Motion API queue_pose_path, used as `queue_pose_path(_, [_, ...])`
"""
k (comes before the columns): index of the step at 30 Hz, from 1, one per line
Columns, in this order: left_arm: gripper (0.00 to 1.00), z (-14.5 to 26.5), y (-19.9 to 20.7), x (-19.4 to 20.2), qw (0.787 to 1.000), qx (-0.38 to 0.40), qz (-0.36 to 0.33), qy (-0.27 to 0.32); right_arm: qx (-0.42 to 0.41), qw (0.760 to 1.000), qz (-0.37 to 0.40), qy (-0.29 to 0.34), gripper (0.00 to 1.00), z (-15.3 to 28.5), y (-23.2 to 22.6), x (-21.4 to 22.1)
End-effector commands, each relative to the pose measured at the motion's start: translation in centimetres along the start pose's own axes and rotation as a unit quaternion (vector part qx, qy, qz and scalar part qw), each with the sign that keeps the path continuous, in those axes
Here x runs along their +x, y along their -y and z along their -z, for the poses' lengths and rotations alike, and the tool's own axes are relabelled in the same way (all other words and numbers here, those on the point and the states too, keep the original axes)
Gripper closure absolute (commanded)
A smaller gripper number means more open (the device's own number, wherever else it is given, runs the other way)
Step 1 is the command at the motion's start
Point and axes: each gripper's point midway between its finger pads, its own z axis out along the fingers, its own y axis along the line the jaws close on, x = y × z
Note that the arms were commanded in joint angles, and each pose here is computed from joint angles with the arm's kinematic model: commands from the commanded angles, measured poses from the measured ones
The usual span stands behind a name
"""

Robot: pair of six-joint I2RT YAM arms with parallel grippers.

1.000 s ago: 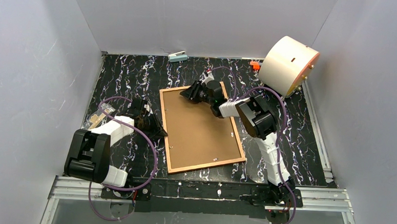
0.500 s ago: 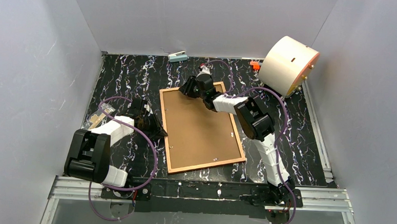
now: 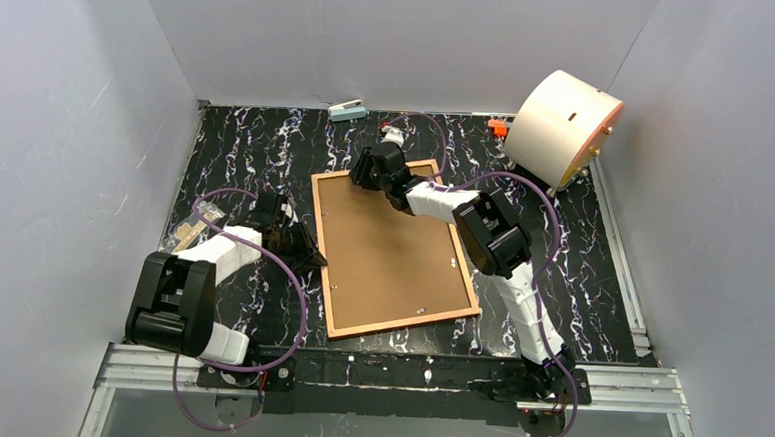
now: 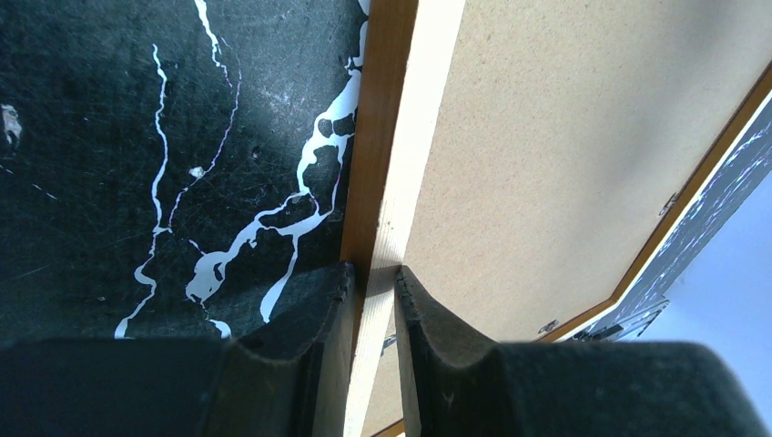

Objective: Put the photo into the frame
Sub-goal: Install the photo frame at the center of the board.

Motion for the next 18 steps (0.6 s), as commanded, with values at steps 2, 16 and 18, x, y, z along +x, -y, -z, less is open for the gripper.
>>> queue_pose_path(2, [0.80,-0.6,-3.4,1.7,0.997,-0.068,0.005,-0.023,-0.026,0.999,0.023,0.014,0.56,-0.3,-1.1,-0.8])
queue_pose_path(16, [0.80,-0.5,-3.2,1.5,0.997,-0.068,0.006,-0.022,0.064,0.998,0.021,0.017,0.56,-1.8,1.7,-0.7])
queue_pose_path(18, [0.80,-0.5,-3.1,1.5,0.997,-0.069,0.006,-0.021,0.073,0.997,0.021,0.018,0.56,-1.8,1.9,-0.8])
